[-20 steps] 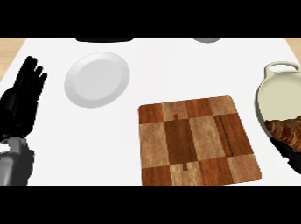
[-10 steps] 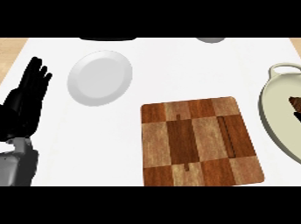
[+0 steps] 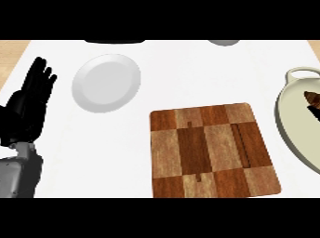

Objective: Pick the croissant from the cutting board and place it in the pot

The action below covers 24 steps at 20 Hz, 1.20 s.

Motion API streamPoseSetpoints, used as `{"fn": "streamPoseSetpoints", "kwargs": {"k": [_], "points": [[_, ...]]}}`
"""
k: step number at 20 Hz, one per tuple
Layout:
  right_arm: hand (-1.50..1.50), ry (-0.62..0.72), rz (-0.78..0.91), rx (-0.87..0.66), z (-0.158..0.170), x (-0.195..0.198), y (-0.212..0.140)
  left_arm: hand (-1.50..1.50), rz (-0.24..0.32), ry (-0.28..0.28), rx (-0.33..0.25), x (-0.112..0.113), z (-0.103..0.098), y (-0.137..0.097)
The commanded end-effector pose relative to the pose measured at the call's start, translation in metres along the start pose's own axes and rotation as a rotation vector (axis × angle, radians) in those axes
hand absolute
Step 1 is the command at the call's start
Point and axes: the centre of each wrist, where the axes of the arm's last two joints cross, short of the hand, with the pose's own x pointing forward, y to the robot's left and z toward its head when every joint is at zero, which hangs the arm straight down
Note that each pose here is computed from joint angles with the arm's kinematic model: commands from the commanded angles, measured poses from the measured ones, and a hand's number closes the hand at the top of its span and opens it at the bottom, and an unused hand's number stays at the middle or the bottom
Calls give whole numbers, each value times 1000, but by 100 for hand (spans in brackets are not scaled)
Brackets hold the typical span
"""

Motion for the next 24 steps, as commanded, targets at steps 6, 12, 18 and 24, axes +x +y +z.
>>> {"fn": "streamPoseSetpoints", "kwargs": {"k": [6, 12, 18, 24], "points": [[-150, 67, -244, 239, -12, -25, 44, 0, 10, -12, -2, -3, 10, -3], [-150, 9, -610, 134, -12, -22, 52, 0, 7, 2, 19, -5, 8, -3], [-150, 49, -802, 53, -20, -72, 8, 0, -9, 14, 12, 3, 6, 24], [-150, 83, -830, 36, 0, -133, -36, 0, 1, 5, 12, 0, 14, 4]]}}
